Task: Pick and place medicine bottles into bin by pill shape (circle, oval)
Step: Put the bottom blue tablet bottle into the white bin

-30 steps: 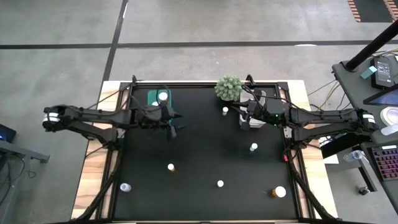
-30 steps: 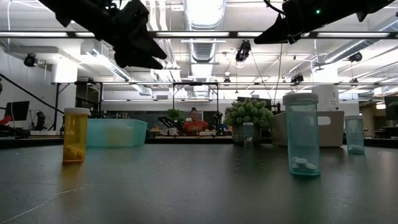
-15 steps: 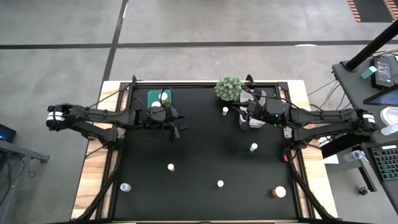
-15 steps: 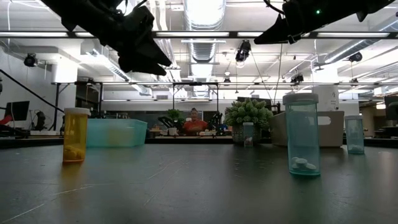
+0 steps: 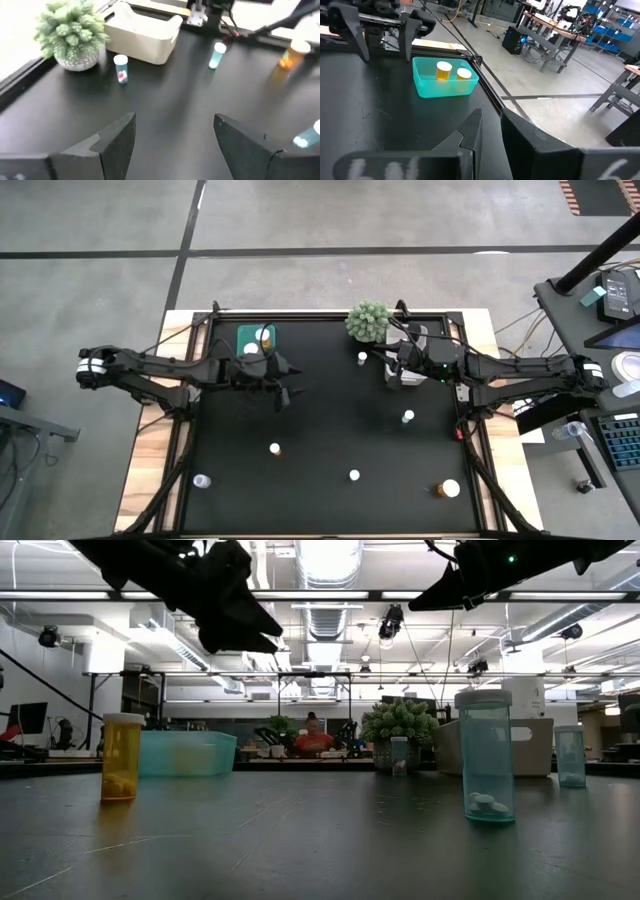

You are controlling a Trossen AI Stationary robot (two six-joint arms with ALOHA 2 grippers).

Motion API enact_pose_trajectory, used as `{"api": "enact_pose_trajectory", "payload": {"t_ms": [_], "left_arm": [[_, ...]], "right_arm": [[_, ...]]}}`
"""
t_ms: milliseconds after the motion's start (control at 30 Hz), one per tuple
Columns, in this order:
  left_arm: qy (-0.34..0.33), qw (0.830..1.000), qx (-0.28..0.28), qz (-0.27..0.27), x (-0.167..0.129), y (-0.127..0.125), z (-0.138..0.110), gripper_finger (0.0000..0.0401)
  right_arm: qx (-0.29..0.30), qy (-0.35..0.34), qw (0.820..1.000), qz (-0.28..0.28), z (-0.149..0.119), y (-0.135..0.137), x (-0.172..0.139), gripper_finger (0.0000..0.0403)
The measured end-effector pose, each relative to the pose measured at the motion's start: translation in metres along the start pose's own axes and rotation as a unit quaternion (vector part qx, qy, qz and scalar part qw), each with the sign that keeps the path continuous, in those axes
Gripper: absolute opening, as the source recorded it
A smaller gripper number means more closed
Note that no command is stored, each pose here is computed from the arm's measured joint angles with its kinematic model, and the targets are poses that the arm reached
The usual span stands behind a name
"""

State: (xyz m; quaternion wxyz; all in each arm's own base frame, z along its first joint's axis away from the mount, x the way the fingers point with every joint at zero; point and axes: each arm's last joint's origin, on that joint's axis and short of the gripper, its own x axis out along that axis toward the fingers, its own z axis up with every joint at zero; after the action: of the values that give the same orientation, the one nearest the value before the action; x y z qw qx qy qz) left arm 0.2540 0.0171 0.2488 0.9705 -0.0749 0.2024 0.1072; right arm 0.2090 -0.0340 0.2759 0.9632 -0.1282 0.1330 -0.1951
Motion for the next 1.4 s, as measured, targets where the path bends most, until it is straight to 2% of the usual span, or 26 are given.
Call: {"api": "enact_pose_trajectory", "payload": {"t_ms": [100,200,333,433,667,933,1100,1267,1400], "left_arm": [[0.038,0.997,0.016,-0.059,-0.003,-0.003,-0.002,0.0251],[0.074,0.991,0.015,-0.112,-0.020,-0.009,-0.001,0.0251],[0.041,0.990,0.039,-0.133,-0.034,-0.026,-0.010,0.0251],[0.010,0.987,0.048,-0.151,-0.038,-0.039,-0.020,0.0251],[-0.042,0.985,0.053,-0.161,-0.038,-0.055,-0.032,0.0251],[-0.083,0.980,0.073,-0.168,-0.031,-0.061,-0.032,0.0251],[-0.086,0.982,0.070,-0.155,-0.030,-0.060,-0.031,0.0251],[-0.088,0.983,0.068,-0.150,-0.030,-0.060,-0.031,0.0251],[-0.086,0.984,0.053,-0.149,-0.030,-0.060,-0.031,0.0251]], "right_arm": [[0.006,0.000,1.000,0.000,0.000,0.000,0.000,0.0061],[0.033,0.000,0.999,0.002,0.000,0.001,0.000,0.0061],[0.051,-0.005,0.998,0.024,0.002,0.008,-0.002,0.0061],[0.061,-0.013,0.996,0.061,0.004,0.017,-0.005,0.0061],[0.106,-0.025,0.981,0.159,0.012,0.049,-0.020,0.0061],[0.158,-0.038,0.954,0.253,0.027,0.082,-0.045,0.0061],[0.155,-0.046,0.942,0.294,0.043,0.100,-0.054,0.0061],[0.128,-0.017,0.936,0.326,0.050,0.127,-0.054,0.0061],[0.116,0.072,0.931,0.337,0.054,0.145,-0.053,0.0061]]}}
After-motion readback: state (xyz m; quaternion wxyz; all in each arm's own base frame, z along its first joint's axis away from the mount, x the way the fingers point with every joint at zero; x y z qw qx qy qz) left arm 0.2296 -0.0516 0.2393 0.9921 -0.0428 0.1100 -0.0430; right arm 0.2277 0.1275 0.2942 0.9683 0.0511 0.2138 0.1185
